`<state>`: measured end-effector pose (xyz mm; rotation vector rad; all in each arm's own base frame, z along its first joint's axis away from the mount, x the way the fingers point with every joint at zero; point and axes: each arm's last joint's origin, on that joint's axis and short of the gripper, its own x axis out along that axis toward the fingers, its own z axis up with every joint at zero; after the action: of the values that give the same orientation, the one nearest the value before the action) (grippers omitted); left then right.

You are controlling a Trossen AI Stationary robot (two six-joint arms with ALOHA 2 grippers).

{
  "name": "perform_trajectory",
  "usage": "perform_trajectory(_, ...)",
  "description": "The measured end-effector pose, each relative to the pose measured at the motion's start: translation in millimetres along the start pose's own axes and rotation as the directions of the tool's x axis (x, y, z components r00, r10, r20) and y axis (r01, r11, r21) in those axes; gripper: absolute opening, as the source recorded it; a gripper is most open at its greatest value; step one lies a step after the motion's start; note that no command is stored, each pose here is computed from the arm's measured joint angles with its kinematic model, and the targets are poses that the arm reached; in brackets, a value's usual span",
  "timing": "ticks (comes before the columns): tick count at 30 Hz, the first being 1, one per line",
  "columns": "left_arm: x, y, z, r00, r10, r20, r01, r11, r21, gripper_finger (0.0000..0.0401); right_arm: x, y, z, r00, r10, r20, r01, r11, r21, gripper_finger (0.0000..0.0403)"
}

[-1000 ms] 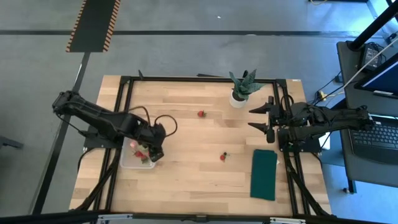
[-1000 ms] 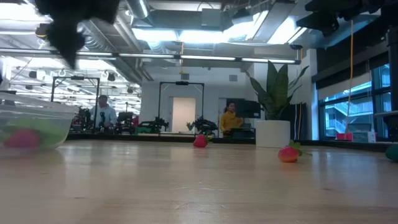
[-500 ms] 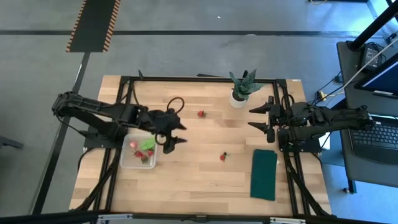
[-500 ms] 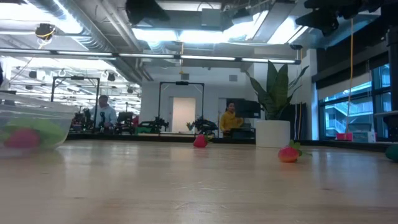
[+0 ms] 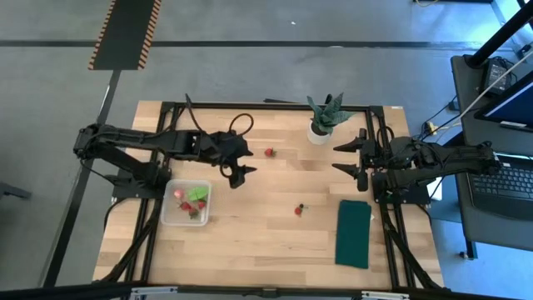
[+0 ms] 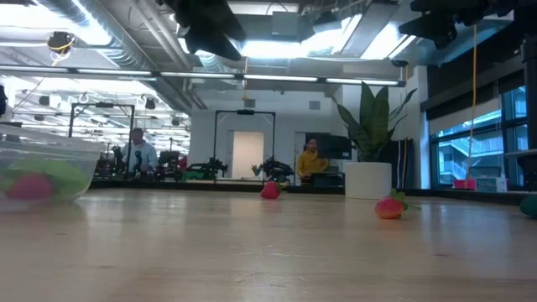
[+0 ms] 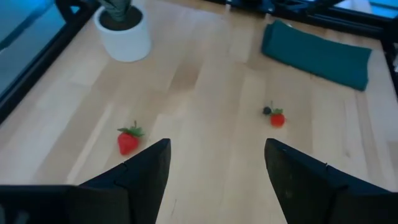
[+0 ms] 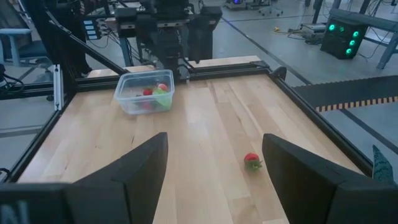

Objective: Pick and placing Produce into tupperware
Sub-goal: Put the red strawberry into the transparent bin

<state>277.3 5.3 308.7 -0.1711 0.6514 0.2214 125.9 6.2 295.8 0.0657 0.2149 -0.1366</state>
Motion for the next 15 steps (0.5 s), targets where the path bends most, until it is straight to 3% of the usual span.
perform_trajectory(15,0.1,0.0,2.3,1.000,-0.010,0.021,0.010,1.000,-0.001,0.0256,0.0,0.0,-0.1,1.000,0.000,-0.001,0.000,1.000,-0.005,0.0264)
